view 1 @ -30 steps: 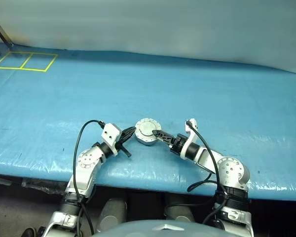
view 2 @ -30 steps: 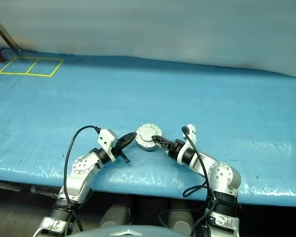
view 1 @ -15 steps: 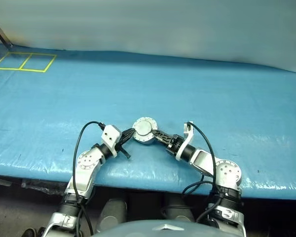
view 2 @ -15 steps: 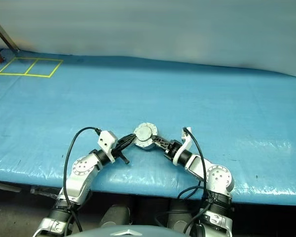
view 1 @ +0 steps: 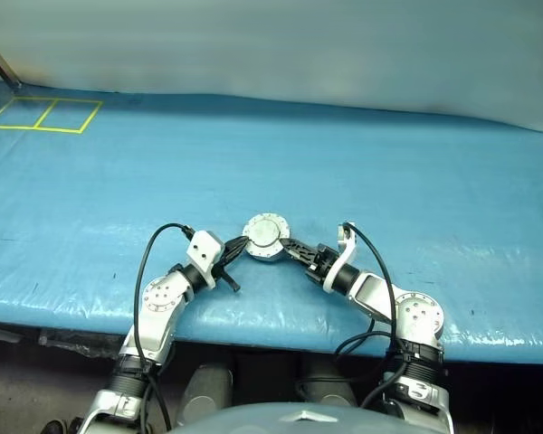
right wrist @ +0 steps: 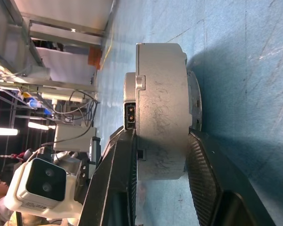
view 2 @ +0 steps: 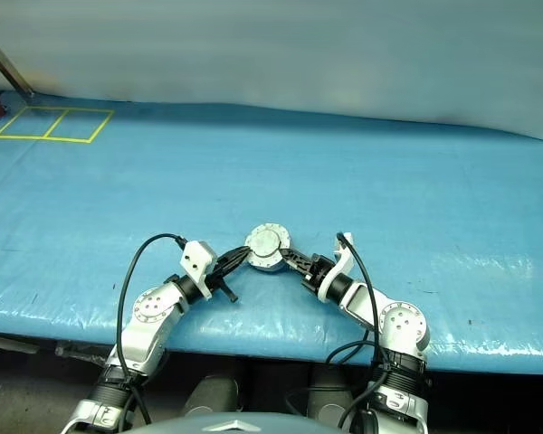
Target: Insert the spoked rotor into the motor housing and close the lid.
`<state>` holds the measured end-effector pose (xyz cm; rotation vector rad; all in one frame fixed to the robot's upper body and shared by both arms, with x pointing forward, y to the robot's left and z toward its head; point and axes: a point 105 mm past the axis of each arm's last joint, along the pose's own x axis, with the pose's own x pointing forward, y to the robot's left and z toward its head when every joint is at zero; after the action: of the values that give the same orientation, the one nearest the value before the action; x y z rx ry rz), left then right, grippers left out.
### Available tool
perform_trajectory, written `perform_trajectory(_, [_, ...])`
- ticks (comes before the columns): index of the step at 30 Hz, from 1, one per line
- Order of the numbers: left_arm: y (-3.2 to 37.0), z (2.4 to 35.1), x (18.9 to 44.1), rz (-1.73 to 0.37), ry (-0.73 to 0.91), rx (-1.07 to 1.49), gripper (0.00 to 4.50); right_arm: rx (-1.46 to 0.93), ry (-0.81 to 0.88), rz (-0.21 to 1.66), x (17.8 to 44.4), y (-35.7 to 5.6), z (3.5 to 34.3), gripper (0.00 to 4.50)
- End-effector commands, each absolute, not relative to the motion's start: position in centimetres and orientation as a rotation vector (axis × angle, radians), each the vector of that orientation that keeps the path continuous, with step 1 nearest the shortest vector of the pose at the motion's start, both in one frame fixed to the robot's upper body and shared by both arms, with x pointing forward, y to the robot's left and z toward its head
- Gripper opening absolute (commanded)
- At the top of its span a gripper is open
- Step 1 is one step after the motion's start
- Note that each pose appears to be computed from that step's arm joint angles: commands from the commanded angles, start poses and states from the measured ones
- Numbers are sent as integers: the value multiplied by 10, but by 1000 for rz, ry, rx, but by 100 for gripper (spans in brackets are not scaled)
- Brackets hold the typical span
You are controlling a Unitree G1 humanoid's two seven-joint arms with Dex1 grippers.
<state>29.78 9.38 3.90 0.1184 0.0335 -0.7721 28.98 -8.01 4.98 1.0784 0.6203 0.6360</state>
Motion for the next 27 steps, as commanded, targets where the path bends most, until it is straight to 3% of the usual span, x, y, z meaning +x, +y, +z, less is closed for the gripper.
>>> perform_trajectory(1, [90, 33, 295, -770, 59, 86, 0, 1067, 618, 630, 291, -78, 50, 112])
perform_trajectory(5, [96, 47, 300, -701, 19, -59, 0, 1135, 566, 637, 295, -80, 60, 112])
perform_trajectory(9, [112, 79, 305, -604, -57, -465, 0, 1236, 486, 633, 302, -82, 75, 112])
perform_trajectory(13, [125, 88, 304, -567, -92, -587, 0, 1303, 415, 652, 307, -82, 91, 112])
perform_trajectory(16, [131, 87, 303, -532, -96, -670, 62, 1322, 373, 673, 310, -80, 103, 112])
perform_trajectory(22, [126, 86, 297, -538, -78, -870, 264, 1305, 302, 768, 308, -73, 133, 112])
perform_trajectory(27, [101, 97, 284, -714, -40, -1120, 432, 1279, 291, 825, 304, -65, 145, 112])
